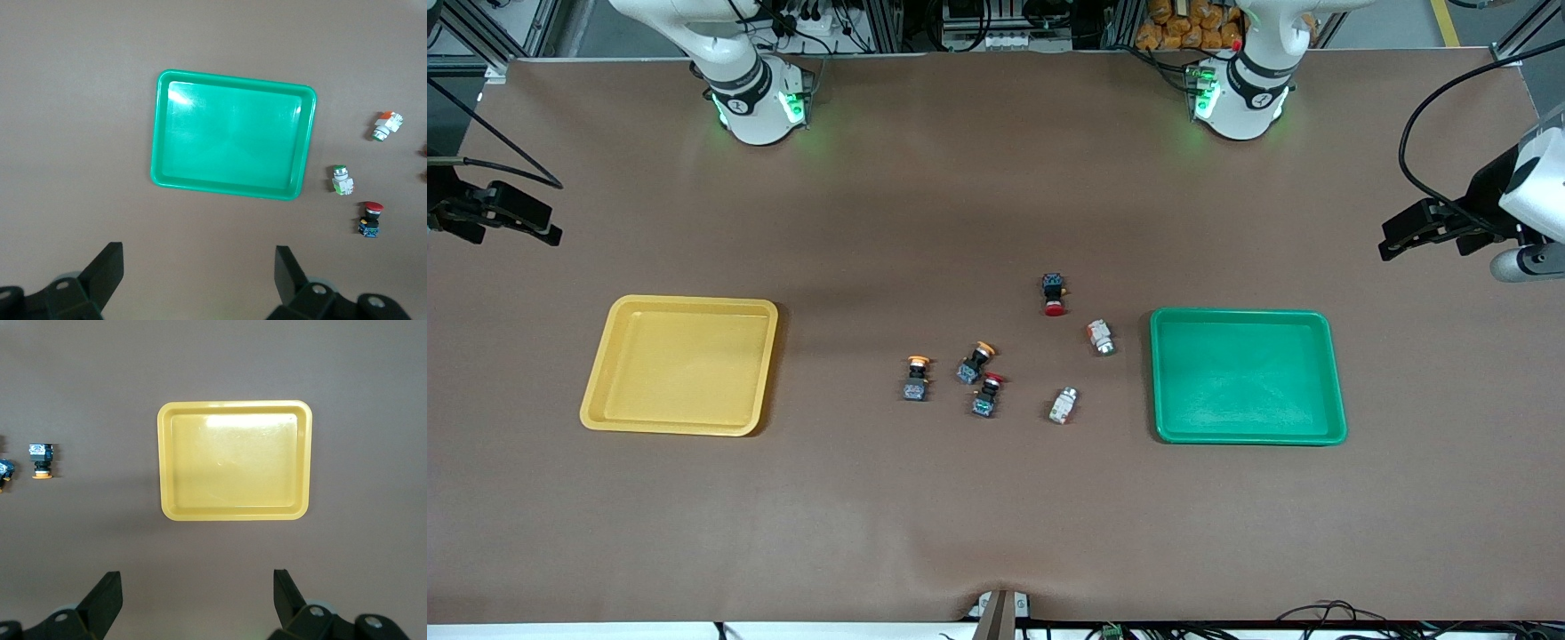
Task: Place green and yellow buttons in trays
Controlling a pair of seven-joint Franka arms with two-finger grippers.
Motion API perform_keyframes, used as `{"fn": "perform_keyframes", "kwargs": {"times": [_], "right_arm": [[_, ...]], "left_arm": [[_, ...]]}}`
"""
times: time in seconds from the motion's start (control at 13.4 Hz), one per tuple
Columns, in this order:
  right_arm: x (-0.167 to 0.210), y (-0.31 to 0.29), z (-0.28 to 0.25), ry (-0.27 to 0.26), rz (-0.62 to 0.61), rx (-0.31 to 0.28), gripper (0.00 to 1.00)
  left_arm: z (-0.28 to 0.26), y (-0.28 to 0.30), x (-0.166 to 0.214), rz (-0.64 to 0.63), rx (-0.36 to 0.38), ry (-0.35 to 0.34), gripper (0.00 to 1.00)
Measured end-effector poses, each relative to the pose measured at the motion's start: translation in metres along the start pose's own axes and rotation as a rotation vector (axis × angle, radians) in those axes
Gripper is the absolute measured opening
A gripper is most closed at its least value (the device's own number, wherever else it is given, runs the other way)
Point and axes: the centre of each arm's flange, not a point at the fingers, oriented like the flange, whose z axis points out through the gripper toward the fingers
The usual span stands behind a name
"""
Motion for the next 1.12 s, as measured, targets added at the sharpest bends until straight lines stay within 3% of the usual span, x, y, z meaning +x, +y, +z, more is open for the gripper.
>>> {"fn": "perform_keyframes", "kwargs": {"times": [0.45, 1.12], "right_arm": [[0.0, 0.001, 0.0, -0.001, 0.002, 0.0, 1.0], [0.001, 0.001, 0.003, -0.006, 0.002, 0.0, 1.0]], "left_arm": [[0.001, -0.004, 0.001, -0.007, 0.0, -0.003, 1.0], [0.021, -0.007, 0.005, -0.011, 0.011, -0.066, 1.0]]}}
